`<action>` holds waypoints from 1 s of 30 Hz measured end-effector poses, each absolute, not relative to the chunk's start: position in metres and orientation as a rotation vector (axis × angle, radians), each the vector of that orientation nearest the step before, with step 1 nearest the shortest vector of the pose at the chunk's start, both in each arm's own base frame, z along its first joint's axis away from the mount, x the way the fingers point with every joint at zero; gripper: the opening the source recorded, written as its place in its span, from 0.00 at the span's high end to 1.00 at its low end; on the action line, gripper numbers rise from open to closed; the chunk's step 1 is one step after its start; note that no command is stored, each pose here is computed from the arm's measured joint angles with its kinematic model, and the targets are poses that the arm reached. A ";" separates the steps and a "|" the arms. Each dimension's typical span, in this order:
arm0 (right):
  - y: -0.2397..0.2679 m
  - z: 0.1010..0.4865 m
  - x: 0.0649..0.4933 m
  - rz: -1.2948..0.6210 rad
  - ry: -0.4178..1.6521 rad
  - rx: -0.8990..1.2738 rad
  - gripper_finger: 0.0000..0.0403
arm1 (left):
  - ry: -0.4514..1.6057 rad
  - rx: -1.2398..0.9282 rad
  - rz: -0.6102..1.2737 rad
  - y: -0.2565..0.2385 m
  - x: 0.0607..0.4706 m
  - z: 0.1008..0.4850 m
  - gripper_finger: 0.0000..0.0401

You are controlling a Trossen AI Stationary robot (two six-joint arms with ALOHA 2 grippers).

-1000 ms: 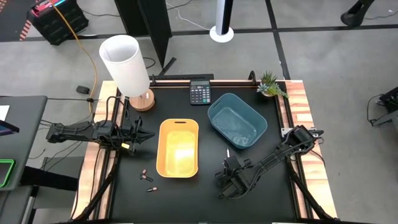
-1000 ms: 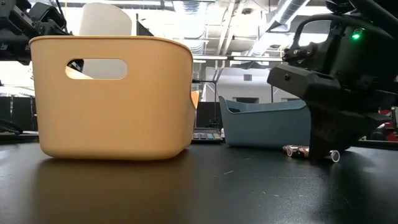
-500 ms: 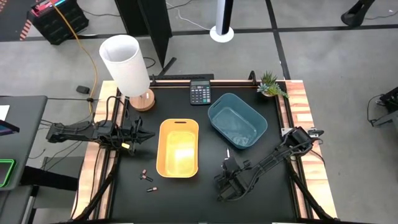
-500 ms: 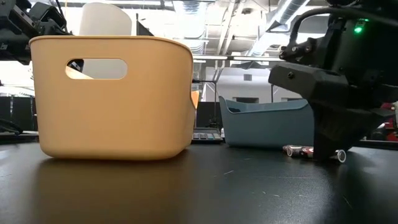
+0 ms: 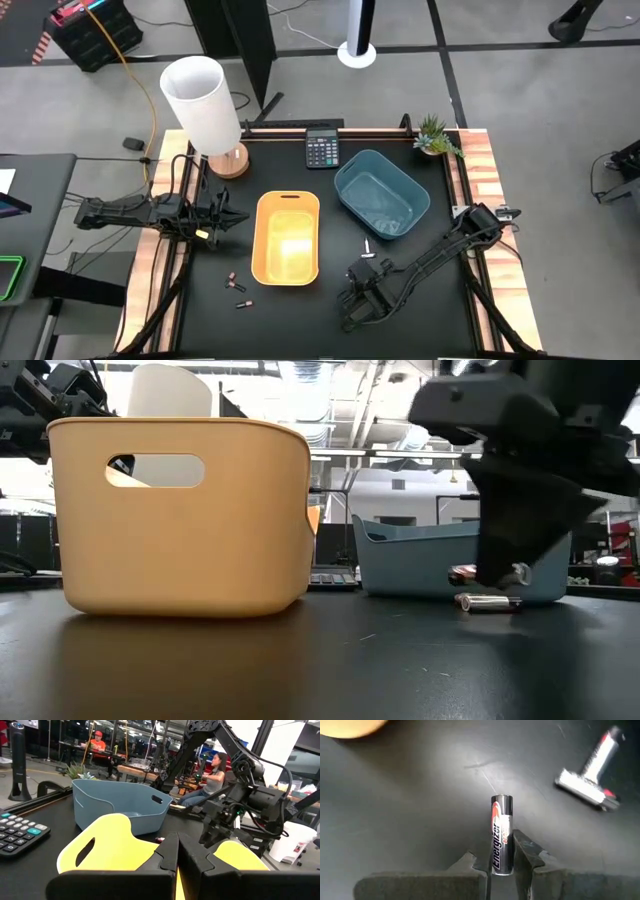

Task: Sort batteries
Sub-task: Put the bottom silver battery into the blue bin

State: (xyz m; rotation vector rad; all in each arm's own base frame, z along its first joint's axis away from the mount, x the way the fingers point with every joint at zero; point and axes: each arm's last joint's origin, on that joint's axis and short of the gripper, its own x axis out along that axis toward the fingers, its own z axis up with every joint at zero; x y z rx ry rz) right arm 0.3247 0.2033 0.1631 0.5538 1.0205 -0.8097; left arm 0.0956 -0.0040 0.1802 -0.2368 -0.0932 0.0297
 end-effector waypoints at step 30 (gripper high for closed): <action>0.046 0.293 0.295 -0.934 1.157 0.169 0.85 | -0.049 -0.232 -0.010 -0.005 0.096 0.176 0.99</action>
